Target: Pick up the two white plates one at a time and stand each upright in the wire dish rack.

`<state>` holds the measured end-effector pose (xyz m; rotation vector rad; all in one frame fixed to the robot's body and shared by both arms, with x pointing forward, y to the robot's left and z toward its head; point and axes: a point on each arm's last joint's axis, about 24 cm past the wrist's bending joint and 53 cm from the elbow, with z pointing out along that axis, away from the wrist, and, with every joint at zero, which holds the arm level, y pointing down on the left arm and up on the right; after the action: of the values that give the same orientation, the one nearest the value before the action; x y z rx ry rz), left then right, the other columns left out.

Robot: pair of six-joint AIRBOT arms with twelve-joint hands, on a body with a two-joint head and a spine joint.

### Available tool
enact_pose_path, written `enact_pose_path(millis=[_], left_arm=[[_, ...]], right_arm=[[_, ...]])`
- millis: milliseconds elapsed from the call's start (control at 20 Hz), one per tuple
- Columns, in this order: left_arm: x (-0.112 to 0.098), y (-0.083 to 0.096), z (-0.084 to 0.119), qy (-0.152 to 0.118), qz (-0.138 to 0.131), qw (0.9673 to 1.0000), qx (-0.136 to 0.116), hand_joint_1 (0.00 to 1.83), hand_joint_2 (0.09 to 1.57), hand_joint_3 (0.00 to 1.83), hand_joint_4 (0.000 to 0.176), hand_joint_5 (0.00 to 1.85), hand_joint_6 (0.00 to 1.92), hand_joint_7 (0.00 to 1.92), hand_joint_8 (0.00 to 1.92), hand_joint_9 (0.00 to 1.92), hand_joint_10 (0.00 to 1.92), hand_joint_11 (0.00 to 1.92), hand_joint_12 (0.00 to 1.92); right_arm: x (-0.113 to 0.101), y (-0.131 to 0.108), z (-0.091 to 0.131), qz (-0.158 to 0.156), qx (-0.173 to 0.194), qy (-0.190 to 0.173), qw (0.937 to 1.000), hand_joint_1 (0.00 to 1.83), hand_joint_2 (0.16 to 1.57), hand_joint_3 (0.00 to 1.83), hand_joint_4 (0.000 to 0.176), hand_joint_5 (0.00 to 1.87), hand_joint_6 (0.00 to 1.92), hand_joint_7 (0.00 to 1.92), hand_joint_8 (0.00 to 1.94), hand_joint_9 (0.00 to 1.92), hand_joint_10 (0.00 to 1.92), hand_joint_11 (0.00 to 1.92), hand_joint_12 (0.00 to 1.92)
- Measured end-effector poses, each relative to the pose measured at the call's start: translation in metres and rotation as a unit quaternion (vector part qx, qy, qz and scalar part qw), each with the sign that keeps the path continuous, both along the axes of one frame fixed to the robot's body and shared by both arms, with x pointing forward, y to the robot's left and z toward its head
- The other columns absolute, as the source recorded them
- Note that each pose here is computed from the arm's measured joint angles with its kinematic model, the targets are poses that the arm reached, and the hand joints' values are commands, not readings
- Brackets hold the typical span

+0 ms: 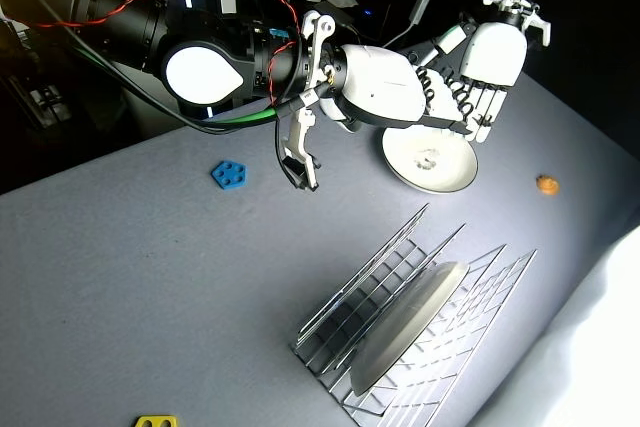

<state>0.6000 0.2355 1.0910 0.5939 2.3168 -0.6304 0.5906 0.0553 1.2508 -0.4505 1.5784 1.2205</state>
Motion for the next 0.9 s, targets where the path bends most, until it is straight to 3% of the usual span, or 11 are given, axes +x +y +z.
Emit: enact_pose_path(millis=[300, 600, 850, 900], left_arm=[[0.0, -0.002, -0.002, 0.001, -0.003, 1.0, 0.002, 0.0, 1.05, 0.0, 0.0, 0.01, 0.0, 0.02, 0.01, 0.0, 0.0, 0.0, 0.0], [-0.008, -0.005, -0.022, 0.025, -0.011, 0.9995, 0.014, 0.0, 1.05, 0.0, 0.0, 0.03, 0.01, 0.04, 0.01, 0.02, 0.01, 0.0, 0.0], [-0.006, -0.003, -0.032, 0.028, -0.005, 0.9993, 0.023, 0.0, 1.06, 0.01, 0.0, 0.03, 0.01, 0.05, 0.01, 0.03, 0.01, 0.0, 0.0], [-0.008, -0.002, -0.035, 0.03, -0.004, 0.9992, 0.027, 0.0, 1.05, 0.0, 0.0, 0.02, 0.0, 0.03, 0.0, 0.01, 0.0, 0.0, 0.0]], right_arm=[[-0.001, 0.001, 0.0, 0.001, 0.0, 0.0, 1.0, 1.07, 0.89, 0.0, 0.0, 0.0, 0.0, 0.0, 0.0, 0.0, 0.0, 0.0, 0.09], [-0.002, 0.001, 0.0, 0.002, 0.0, 0.0, 1.0, 1.08, 0.9, 0.0, 0.0, 0.0, 0.0, 0.0, 0.0, 0.0, 0.0, 0.0, 0.12], [-0.002, 0.001, 0.0, 0.002, 0.0, 0.001, 1.0, 1.11, 0.9, 0.0, 0.0, 0.0, 0.0, 0.0, 0.0, 0.0, 0.0, 0.0, 0.07], [-0.002, 0.001, -0.001, 0.002, 0.0, 0.001, 1.0, 1.08, 0.9, 0.0, 0.0, 0.0, 0.0, 0.0, 0.0, 0.0, 0.0, 0.0, 0.15]])
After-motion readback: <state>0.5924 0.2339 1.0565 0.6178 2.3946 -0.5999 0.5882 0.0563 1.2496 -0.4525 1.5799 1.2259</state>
